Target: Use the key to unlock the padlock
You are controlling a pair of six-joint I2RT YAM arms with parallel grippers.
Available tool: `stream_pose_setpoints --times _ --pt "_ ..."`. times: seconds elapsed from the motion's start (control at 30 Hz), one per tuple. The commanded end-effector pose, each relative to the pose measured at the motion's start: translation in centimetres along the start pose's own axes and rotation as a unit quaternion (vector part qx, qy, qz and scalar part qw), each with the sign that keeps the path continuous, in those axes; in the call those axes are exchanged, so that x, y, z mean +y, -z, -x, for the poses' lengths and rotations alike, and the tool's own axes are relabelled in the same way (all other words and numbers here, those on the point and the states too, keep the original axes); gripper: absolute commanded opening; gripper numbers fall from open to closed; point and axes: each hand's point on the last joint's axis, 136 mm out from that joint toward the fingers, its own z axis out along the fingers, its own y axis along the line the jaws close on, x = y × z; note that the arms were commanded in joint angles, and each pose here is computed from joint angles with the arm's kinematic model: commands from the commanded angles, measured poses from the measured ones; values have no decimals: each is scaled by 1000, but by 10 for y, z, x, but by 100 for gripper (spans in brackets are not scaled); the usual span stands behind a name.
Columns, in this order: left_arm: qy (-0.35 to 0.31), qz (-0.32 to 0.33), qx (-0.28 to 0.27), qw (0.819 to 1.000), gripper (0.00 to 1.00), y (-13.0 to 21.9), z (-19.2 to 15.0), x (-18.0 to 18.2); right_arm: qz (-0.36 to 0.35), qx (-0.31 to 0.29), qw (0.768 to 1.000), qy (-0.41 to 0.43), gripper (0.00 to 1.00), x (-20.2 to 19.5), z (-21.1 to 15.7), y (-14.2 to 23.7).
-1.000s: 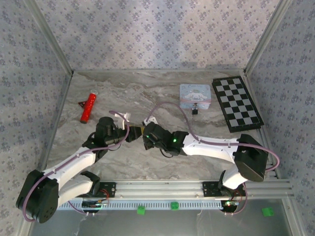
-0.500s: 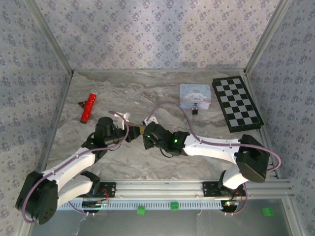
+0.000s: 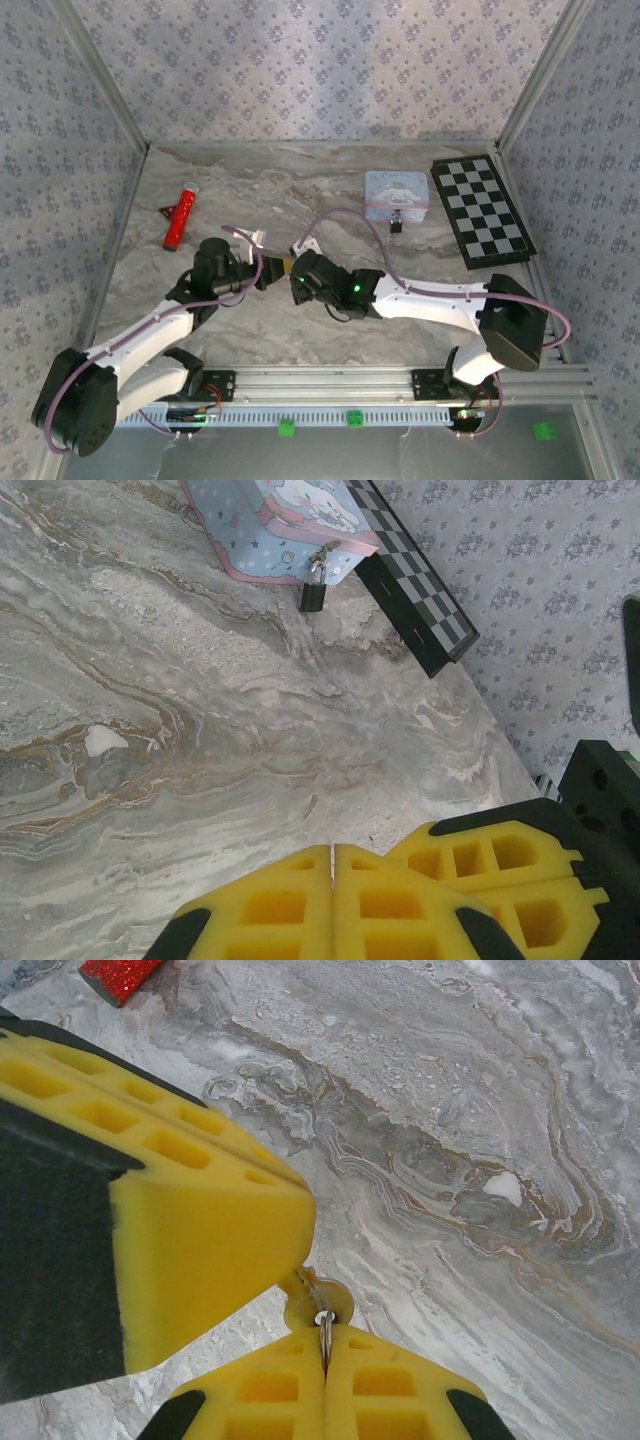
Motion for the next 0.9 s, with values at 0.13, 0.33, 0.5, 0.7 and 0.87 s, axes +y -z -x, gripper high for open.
stream_pose_setpoints --times 0.13,0.33,0.5,0.7,0.87 --pt "-9 -7 -26 1000 0 5 12 -9 3 -18 1000 -8 8 -6 6 8" --pt "43 100 -60 992 0 14 31 20 85 -88 990 -63 39 -14 25 26" --pt "116 120 -94 981 0 19 43 27 143 -159 970 -113 44 -24 35 41" --pt "188 77 -92 975 0 11 52 12 222 -215 923 -227 50 -48 38 43" --pt "225 24 -96 969 0 3 61 -13 308 -202 896 -247 56 -30 53 53"
